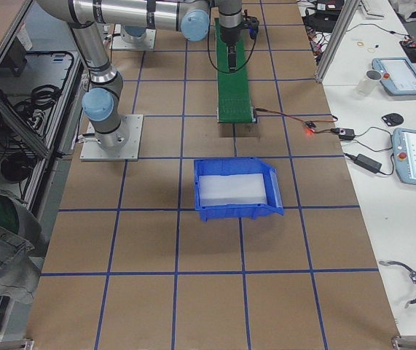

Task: Move capacitor from left to right
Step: 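Carry the capacitor over the conveyor's near end and lower it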

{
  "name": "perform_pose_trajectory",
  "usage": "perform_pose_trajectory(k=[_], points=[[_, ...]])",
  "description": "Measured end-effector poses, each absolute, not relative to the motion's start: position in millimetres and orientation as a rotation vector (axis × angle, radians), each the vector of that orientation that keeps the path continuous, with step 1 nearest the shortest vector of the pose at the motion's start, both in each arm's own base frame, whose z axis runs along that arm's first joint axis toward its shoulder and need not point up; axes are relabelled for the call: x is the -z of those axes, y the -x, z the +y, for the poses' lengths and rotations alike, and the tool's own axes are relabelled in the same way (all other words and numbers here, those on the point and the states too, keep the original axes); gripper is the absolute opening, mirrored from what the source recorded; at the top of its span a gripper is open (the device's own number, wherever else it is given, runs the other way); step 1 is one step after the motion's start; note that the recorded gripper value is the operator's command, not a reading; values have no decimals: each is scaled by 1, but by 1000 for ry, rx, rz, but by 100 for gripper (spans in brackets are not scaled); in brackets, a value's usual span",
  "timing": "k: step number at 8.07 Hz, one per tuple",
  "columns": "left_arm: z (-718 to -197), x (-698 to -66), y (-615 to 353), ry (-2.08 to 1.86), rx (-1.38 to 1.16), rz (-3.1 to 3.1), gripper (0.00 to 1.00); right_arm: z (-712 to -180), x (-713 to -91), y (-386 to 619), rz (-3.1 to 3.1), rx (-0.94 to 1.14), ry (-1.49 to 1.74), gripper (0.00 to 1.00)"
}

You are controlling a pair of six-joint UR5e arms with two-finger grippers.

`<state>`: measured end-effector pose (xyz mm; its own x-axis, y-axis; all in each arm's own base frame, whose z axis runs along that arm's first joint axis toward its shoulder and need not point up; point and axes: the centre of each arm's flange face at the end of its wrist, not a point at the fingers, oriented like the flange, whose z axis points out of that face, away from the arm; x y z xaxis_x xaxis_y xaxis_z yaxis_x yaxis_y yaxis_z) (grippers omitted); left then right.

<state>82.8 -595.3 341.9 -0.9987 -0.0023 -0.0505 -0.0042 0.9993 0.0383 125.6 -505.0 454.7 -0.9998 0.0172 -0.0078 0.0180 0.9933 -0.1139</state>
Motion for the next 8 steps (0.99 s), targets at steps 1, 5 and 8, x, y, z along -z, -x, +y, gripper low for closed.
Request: perform_pose_trajectory(k=[1, 5, 8], points=[[-588, -349, -51, 31, -109, 3132, 0, -505, -455, -125, 3130, 179, -28, 100], [-587, -334, 31, 86, -208, 3202, 0, -505, -454, -125, 3130, 176, -29, 100], [-591, -314, 33, 101, -266, 3195, 0, -505, -454, -125, 3130, 176, -29, 100]])
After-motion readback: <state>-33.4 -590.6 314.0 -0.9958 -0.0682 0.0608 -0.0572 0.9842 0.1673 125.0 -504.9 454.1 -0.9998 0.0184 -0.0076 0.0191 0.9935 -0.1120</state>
